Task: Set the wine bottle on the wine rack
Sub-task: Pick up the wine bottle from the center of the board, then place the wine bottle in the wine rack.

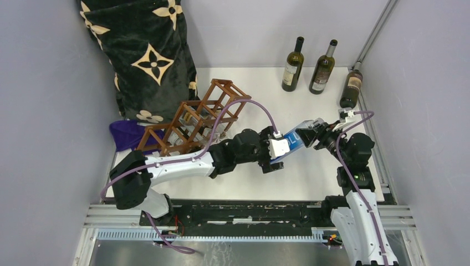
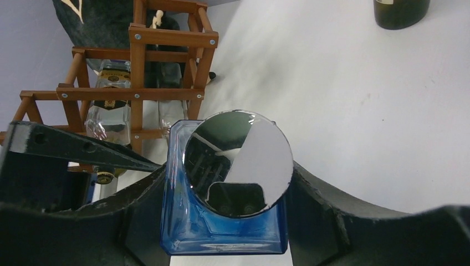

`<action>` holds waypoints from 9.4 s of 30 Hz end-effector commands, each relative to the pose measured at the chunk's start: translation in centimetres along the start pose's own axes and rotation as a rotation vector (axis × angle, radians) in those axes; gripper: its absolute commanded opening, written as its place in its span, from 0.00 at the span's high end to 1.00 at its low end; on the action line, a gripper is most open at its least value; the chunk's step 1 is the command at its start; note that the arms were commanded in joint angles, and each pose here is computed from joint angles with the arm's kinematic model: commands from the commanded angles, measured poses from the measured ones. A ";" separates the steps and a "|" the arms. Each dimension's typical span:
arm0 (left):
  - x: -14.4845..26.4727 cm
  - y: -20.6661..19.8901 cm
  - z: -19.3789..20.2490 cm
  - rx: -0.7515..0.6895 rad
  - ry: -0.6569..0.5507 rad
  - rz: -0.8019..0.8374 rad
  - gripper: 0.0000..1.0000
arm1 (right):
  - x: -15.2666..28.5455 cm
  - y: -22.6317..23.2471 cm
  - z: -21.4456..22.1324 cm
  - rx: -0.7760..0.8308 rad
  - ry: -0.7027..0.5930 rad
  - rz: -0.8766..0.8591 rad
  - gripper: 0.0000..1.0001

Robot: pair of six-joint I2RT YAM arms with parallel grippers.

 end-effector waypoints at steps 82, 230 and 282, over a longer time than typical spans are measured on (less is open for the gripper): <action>13.8 -7.7 1.3 0.276 0.533 0.537 0.98 | 5.4 10.2 6.4 0.305 0.229 -0.798 0.02; 18.6 8.3 -7.5 0.268 -0.174 -0.479 0.00 | 2.7 8.7 -3.3 0.211 -0.139 -0.061 1.00; 18.9 9.9 -5.1 0.308 -0.179 -0.543 0.00 | 1.4 10.4 -1.2 -0.134 -0.444 -0.366 1.00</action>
Point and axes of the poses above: each gripper's point midway between its finger pads, its own x axis back along the fingers, its own y axis along the line the jaws close on, z = x × y, the point moved 5 cm from there along x, back along the fingers, and after that the axes turned 2 degrees about x, right-handed, at the moved point
